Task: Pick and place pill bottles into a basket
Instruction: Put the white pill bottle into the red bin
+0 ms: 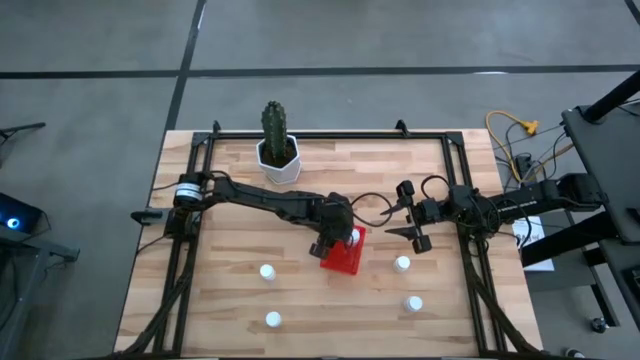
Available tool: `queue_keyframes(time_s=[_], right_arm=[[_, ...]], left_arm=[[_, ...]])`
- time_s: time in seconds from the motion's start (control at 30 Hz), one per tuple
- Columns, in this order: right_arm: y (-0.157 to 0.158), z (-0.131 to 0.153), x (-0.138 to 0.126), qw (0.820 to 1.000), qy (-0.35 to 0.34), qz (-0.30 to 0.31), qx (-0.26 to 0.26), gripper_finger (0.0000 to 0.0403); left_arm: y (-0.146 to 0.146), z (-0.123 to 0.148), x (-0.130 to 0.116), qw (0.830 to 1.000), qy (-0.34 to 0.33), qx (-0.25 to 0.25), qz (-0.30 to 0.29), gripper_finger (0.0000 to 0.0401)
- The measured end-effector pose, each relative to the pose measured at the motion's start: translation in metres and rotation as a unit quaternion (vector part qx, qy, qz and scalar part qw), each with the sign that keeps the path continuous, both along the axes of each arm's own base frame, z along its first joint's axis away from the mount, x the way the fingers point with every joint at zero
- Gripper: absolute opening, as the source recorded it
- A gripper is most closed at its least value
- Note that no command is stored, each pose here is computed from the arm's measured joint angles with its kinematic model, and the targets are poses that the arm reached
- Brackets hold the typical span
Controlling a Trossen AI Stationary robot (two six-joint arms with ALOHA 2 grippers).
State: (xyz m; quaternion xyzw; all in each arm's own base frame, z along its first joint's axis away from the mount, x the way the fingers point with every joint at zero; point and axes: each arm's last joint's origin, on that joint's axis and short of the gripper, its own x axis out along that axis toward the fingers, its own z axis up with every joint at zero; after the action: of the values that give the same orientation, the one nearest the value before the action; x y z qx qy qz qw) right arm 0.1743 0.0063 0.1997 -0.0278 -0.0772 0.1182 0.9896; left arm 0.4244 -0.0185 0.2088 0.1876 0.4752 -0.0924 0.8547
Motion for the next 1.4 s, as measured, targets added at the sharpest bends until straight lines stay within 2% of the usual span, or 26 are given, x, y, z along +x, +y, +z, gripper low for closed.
queue_keyframes(time_s=[0.3,1.4], right_arm=[[0.0,-0.0007,0.0001,1.0,0.004,0.0,0.0,0.0203],[0.0,-0.0016,0.0002,1.0,0.008,-0.001,0.0,0.0203]], left_arm=[[0.0007,0.0002,0.0004,1.0,-0.003,0.006,0.008,0.0184],[0.0023,0.0021,0.0017,0.999,-0.015,0.011,0.044,0.0187]])
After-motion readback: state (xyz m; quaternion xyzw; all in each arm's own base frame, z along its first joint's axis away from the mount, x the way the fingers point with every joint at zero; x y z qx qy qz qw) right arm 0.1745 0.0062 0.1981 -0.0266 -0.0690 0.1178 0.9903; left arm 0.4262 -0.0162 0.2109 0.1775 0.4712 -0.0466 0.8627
